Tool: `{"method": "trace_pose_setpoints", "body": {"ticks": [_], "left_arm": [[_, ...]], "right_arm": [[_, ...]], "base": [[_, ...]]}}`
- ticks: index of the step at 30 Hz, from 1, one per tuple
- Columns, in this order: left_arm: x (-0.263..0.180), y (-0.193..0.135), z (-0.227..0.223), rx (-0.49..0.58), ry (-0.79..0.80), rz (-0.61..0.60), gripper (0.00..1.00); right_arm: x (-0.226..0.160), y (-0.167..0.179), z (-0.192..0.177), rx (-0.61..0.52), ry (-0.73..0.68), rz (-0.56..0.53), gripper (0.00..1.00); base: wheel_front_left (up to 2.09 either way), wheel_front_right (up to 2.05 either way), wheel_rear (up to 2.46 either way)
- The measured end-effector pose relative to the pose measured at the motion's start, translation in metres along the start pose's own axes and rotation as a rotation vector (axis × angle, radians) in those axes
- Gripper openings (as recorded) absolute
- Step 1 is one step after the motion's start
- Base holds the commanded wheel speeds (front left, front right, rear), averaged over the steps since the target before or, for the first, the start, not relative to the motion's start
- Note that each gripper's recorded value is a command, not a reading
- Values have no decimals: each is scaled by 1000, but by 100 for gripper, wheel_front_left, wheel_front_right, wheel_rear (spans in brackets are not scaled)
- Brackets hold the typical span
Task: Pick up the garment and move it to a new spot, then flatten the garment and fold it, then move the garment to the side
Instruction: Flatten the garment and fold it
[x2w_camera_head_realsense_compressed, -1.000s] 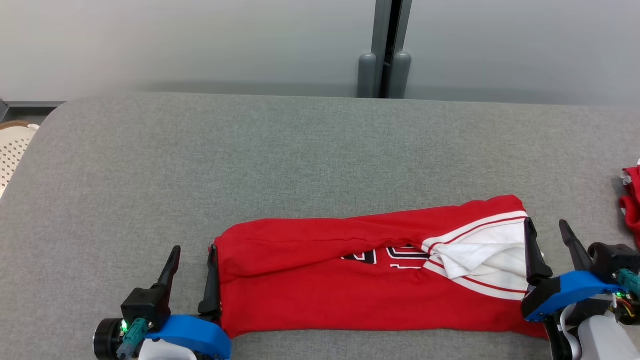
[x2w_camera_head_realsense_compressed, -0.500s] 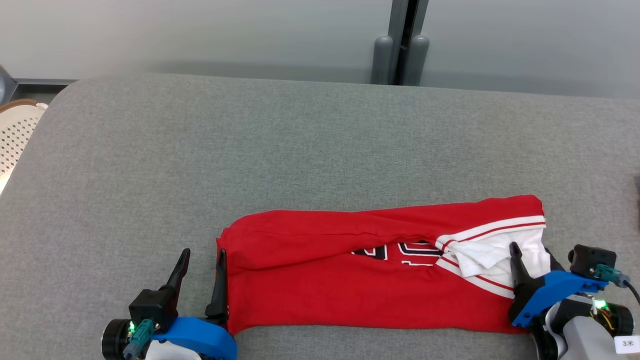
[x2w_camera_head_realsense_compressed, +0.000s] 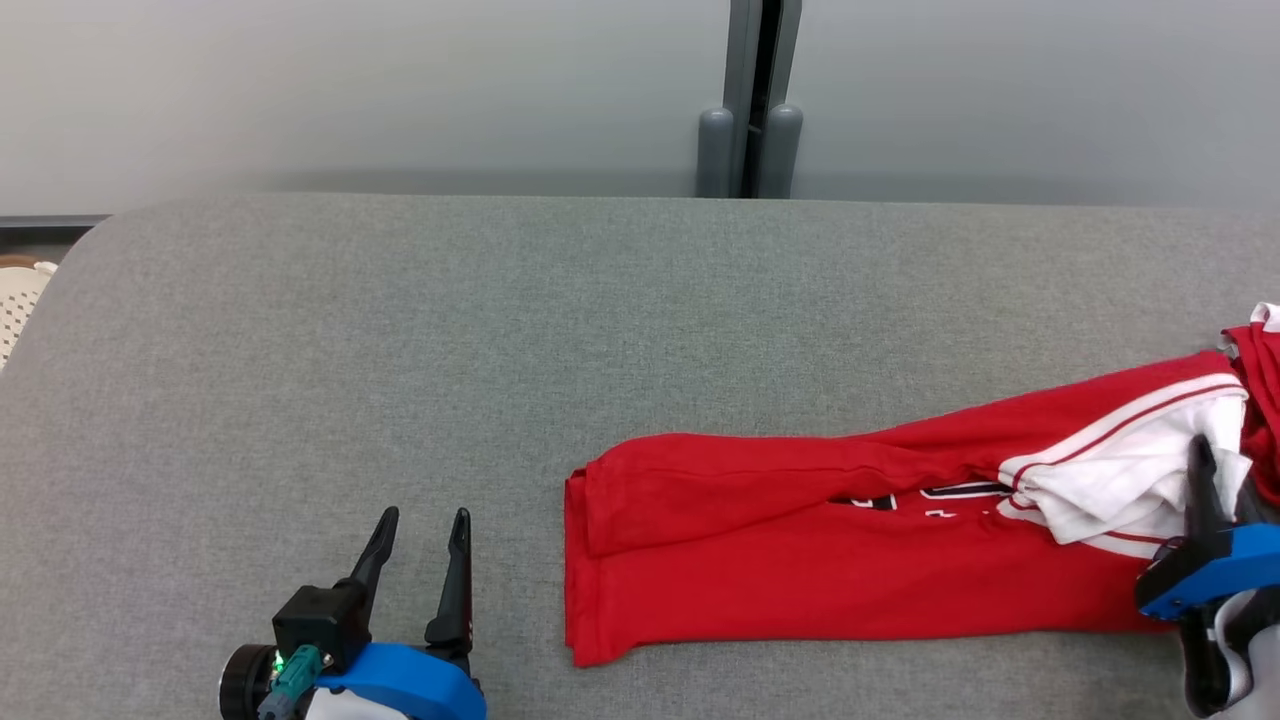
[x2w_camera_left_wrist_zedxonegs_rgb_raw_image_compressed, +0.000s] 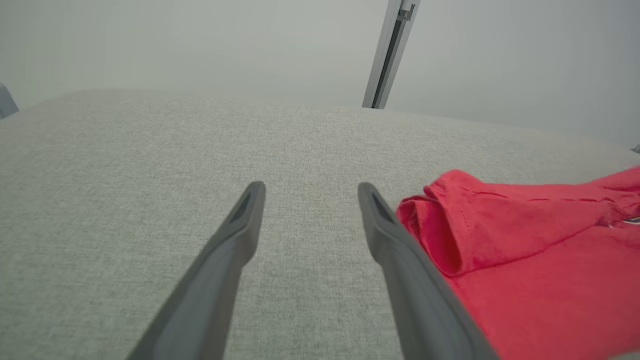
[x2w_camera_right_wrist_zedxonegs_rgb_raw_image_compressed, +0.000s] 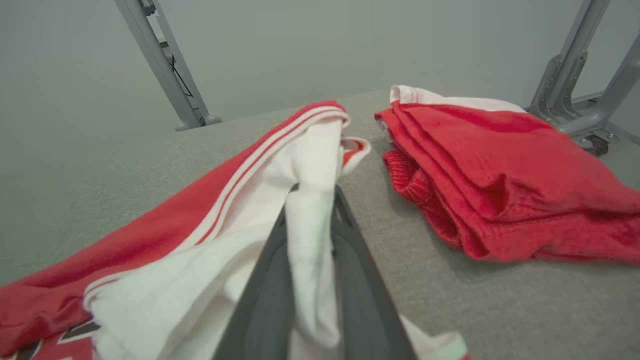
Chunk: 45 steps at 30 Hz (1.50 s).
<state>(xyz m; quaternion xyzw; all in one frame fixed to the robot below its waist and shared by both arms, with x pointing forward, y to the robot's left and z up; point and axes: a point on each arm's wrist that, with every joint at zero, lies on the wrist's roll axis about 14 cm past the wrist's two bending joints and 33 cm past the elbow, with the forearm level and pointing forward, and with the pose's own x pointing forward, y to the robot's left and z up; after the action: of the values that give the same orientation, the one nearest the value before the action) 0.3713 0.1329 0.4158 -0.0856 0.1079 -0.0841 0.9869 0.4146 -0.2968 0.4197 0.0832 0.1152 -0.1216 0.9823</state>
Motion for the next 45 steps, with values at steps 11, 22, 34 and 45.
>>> {"method": "trace_pose_setpoints", "body": {"ticks": [11, 22, 34, 45], "left_arm": [[-17, -6, -11, -14, 26, -9, 100], [-35, 12, -11, -27, 17, 59, 100], [-45, 27, -12, -41, 15, 116, 100], [-14, 4, 8, -1, -30, 26, 100]], "right_arm": [[-33, 136, 17, 93, -114, 340, 0], [-64, 271, 1, 171, -1, 717, 0], [-79, 326, 2, 184, 49, 876, 100], [-41, 202, 11, 41, -71, 523, 100]], "base": [[0, 0, 0], [0, 0, 0], [0, 0, 0], [0, 0, 0]]}}
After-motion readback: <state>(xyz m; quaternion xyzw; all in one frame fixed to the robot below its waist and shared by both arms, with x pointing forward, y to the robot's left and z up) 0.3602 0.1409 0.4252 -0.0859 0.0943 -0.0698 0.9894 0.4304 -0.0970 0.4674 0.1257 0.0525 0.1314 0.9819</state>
